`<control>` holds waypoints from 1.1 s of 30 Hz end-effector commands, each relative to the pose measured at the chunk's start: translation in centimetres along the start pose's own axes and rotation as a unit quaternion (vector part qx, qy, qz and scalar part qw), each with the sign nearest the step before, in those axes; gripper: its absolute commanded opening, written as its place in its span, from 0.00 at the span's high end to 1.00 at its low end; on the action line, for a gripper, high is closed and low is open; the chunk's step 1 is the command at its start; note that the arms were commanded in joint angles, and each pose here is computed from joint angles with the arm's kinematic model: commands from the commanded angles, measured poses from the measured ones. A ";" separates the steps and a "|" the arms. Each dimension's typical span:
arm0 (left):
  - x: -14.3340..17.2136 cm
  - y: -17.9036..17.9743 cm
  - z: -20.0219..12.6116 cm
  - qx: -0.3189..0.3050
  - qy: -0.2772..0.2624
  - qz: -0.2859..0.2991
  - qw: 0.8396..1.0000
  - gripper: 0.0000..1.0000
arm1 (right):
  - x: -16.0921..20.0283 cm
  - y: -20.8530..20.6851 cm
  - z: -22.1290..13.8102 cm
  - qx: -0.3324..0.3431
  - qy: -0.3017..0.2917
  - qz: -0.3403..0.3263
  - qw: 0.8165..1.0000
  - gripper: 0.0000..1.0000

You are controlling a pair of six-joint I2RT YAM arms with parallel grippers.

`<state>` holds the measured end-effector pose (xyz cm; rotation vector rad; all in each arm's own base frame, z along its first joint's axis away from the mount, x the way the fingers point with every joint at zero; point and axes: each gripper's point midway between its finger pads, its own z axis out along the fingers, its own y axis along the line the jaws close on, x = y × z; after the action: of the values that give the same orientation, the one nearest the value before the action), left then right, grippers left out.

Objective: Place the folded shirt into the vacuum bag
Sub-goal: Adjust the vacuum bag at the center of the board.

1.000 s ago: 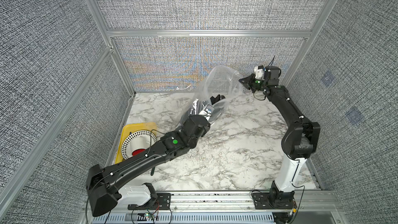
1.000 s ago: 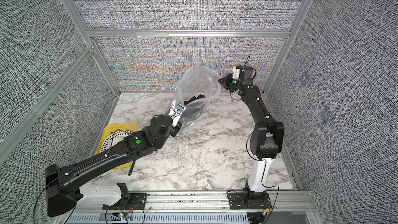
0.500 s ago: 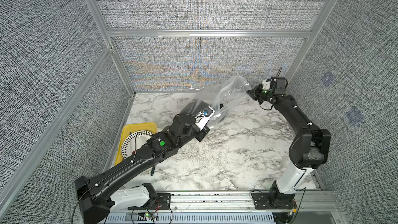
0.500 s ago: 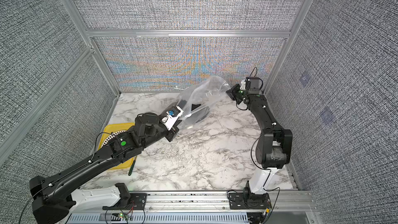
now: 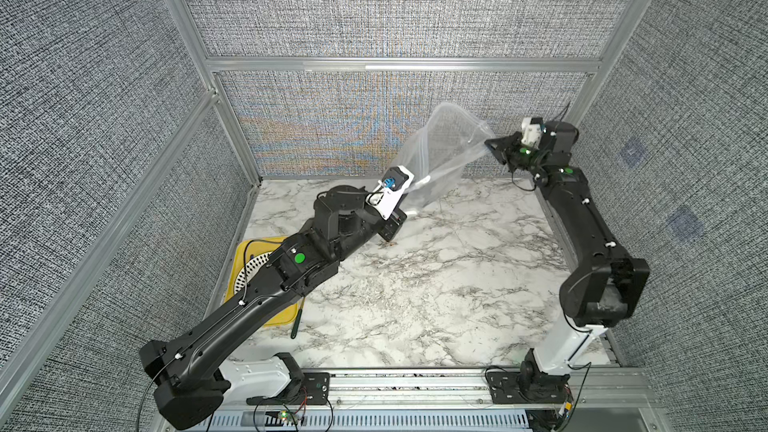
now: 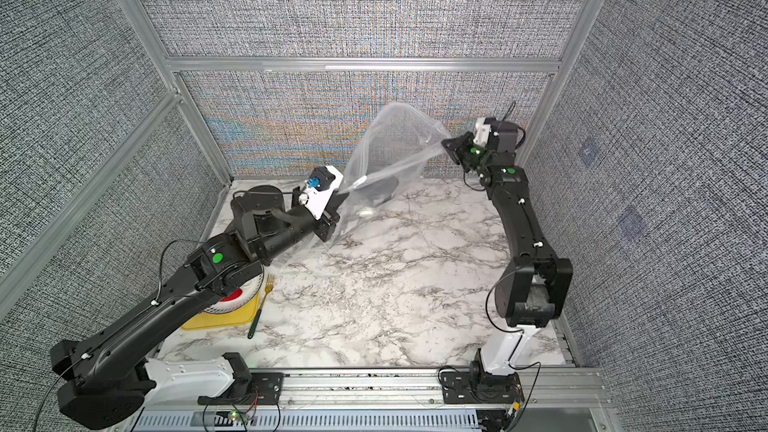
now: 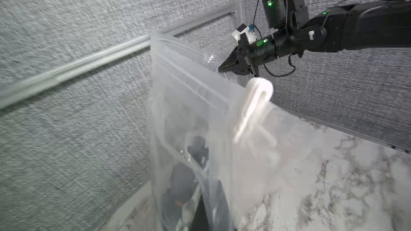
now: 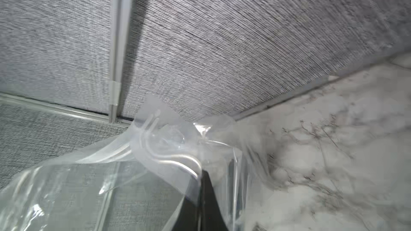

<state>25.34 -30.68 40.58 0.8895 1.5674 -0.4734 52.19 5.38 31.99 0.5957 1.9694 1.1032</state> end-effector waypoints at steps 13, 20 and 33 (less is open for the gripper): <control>2.9 -7.3 3.2 0.092 0.027 -0.048 0.994 1.00 | -0.5 -14.8 -2.5 0.124 -0.044 0.046 0.990 1.00; 4.3 -15.4 2.4 0.295 0.061 -0.107 0.947 1.00 | -1.0 -21.4 -9.1 0.268 -0.110 0.047 0.956 1.00; 8.3 -11.7 2.4 0.162 0.101 -0.185 0.964 0.20 | 2.9 -29.2 -12.4 0.276 -0.088 0.073 0.954 0.96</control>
<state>14.56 -38.93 30.82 1.0891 1.8049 -1.1207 38.78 -13.32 8.92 1.1926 2.1193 0.5455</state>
